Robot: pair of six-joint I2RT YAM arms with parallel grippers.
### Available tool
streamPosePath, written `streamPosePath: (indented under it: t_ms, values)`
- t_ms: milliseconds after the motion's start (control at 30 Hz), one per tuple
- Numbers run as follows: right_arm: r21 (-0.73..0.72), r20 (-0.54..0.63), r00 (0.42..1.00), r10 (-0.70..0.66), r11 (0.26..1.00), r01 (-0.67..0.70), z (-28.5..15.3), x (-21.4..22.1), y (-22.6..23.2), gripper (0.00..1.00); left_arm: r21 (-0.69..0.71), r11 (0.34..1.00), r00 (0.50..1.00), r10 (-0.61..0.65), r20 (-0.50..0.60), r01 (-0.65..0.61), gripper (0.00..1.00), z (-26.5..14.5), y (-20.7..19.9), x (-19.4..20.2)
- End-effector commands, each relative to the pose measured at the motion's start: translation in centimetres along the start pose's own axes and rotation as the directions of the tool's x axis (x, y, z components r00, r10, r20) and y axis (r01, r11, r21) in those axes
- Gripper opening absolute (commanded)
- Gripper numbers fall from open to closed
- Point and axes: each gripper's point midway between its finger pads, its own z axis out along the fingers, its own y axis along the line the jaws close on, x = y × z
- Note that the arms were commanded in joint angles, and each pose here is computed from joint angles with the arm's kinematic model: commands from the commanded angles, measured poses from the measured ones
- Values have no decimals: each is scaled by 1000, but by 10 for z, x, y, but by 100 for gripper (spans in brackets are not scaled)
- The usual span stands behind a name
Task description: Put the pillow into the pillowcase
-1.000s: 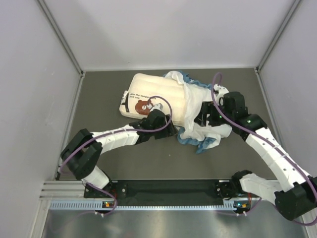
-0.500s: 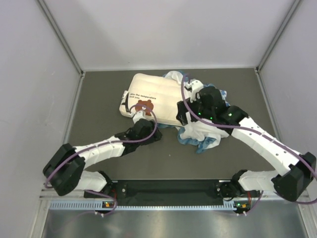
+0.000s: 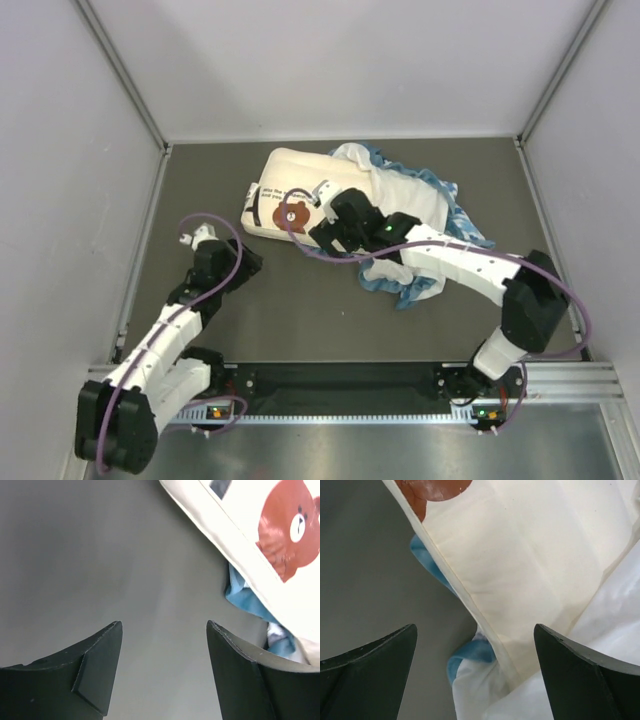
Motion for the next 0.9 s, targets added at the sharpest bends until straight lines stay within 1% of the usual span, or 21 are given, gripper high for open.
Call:
streamPosePath:
  t_ms: [0,33,100,167,233,300,367,467,500,533,567,600,633,667,700,733,767,800,833,867]
  values:
    - [118,58,989,-132,985,125,19,-33,-4,100,49,999,995,-12,-100,17,73,-4,9,9]
    - [172,40,986,-159,974,150,25,-33,-10,100,65,997,994,-23,-105,30,73,-2,8,7]
    - [195,-7,969,-247,950,244,43,-30,-1,100,57,997,990,-49,-131,57,73,3,13,9]
    - [220,-43,951,-307,925,308,63,-27,3,100,84,994,987,-55,-151,68,73,5,8,10]
    - [270,-74,946,-316,907,324,74,-26,-5,100,93,993,985,-54,-162,70,72,5,6,11]
    - [271,-103,932,-347,892,362,88,-23,-3,100,103,993,988,-47,-145,62,72,2,4,7]
    - [278,-134,922,-363,879,387,101,-17,-6,100,95,994,991,-43,-127,55,72,-1,6,4]
    - [311,-187,908,-374,854,416,116,-5,-14,100,119,992,995,-31,-91,42,73,-8,1,-4]
    - [346,-197,909,-366,842,414,117,-5,-20,81,123,991,995,-32,-91,43,73,-9,0,-4]
    - [383,-201,917,-345,834,398,120,-6,-26,58,135,990,995,-30,-96,43,73,-9,-2,-3]
    - [430,-186,929,-320,824,370,117,-13,-32,31,150,988,995,-28,-98,43,73,-7,-4,-3]
    - [462,-177,938,-298,816,347,114,-18,-37,0,158,986,994,-31,-100,47,73,-6,-6,-2]
    - [481,-121,962,-247,833,274,104,-31,-41,0,168,985,994,-31,-108,49,73,-5,-8,-1]
    - [457,-71,974,-217,861,225,100,-39,-39,0,177,983,991,-36,-131,59,72,-3,-9,2]
    - [438,-23,983,-181,882,172,92,-47,-38,0,196,979,991,-35,-130,61,72,-1,-14,1]
    - [424,56,994,-93,904,61,73,-58,-47,0,210,975,990,-37,-135,65,72,0,-18,0]
    - [396,98,994,-48,918,5,65,-63,-49,0,212,974,986,-45,-161,79,72,4,-18,5]
    - [328,145,989,-3,943,-46,59,-70,-44,0,232,969,987,-47,-156,83,70,6,-23,2]
    - [299,202,976,85,943,-144,41,-75,-57,0,229,969,984,-51,-171,90,70,7,-23,5]
    - [226,230,965,123,958,-176,35,-79,-52,0,237,967,984,-54,-172,95,69,12,-26,5]
